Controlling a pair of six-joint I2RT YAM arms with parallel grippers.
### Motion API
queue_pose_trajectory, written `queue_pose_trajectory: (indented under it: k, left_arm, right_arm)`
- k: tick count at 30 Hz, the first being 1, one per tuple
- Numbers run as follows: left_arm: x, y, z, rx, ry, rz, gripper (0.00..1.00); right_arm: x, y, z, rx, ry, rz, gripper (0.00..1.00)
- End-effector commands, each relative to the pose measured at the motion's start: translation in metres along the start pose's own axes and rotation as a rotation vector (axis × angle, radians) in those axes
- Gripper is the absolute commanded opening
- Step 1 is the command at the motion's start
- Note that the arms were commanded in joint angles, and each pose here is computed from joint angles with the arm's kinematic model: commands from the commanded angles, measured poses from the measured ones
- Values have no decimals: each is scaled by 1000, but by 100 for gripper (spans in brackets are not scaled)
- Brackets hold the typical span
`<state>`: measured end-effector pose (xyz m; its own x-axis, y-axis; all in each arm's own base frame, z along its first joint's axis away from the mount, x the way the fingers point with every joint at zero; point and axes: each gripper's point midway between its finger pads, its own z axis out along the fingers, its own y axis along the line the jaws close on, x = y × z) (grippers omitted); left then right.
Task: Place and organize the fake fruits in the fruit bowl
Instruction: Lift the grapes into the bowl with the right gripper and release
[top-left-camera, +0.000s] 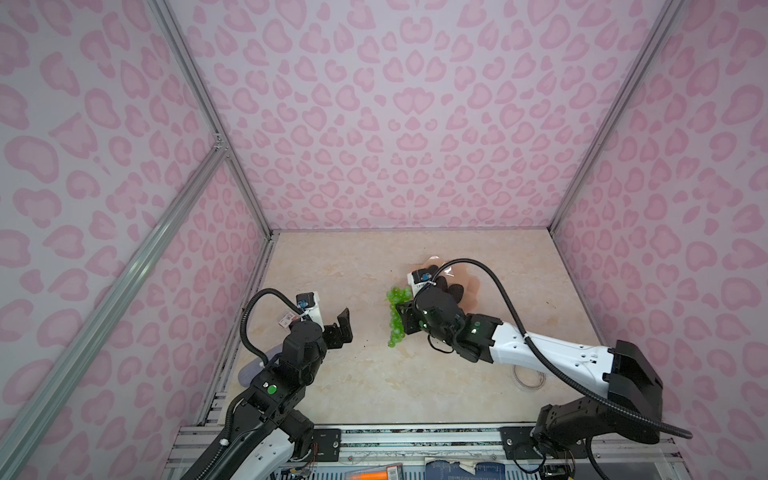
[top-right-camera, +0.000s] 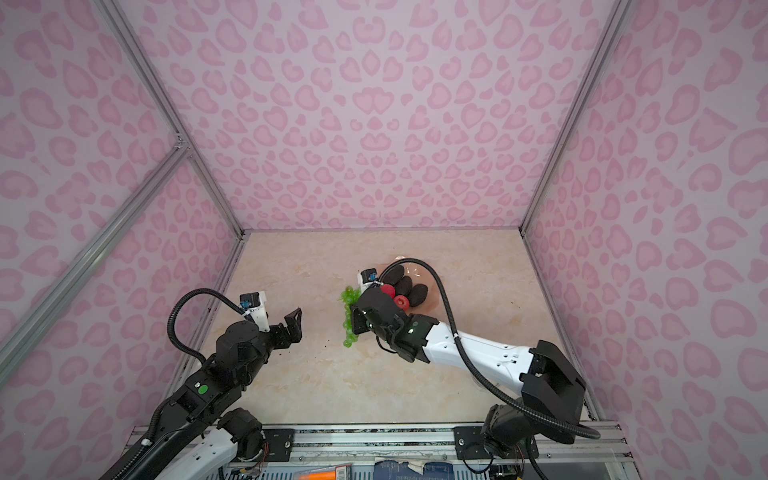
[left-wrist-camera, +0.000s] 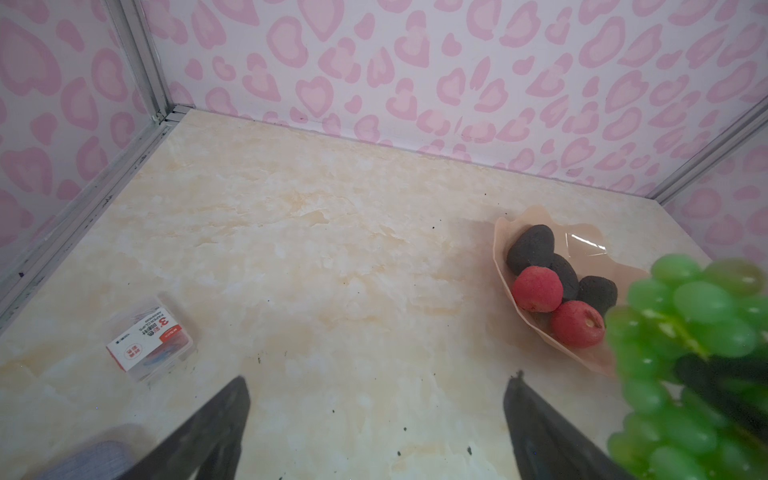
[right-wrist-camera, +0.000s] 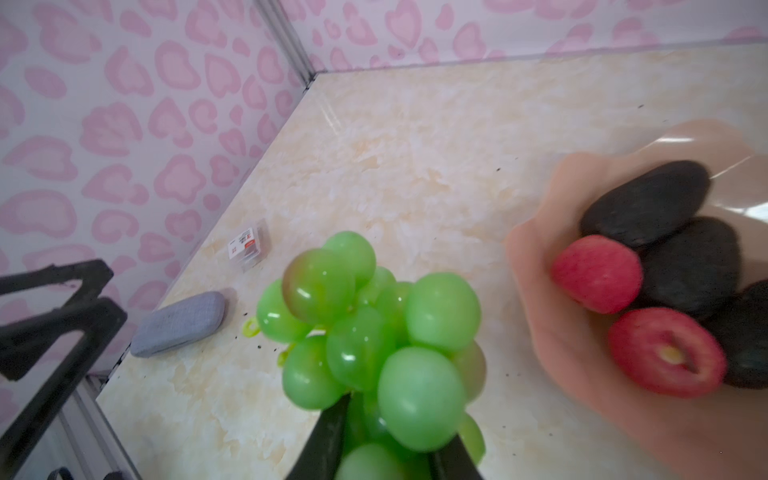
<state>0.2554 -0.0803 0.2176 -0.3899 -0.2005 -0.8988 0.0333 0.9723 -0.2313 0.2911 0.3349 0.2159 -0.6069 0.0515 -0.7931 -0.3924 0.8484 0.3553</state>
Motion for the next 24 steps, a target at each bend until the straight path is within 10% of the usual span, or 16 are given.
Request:
queue_pose_trajectory:
  k: [1,24]
  left_arm:
    - [-13,-8,-1,31,-39,-11,96]
    - [-22,-18,10,37,-29,22,96]
  right_arm:
    - [-19,-41,-14,103,-30,-11,27]
    - [-8,-226,40,337,83,157,43]
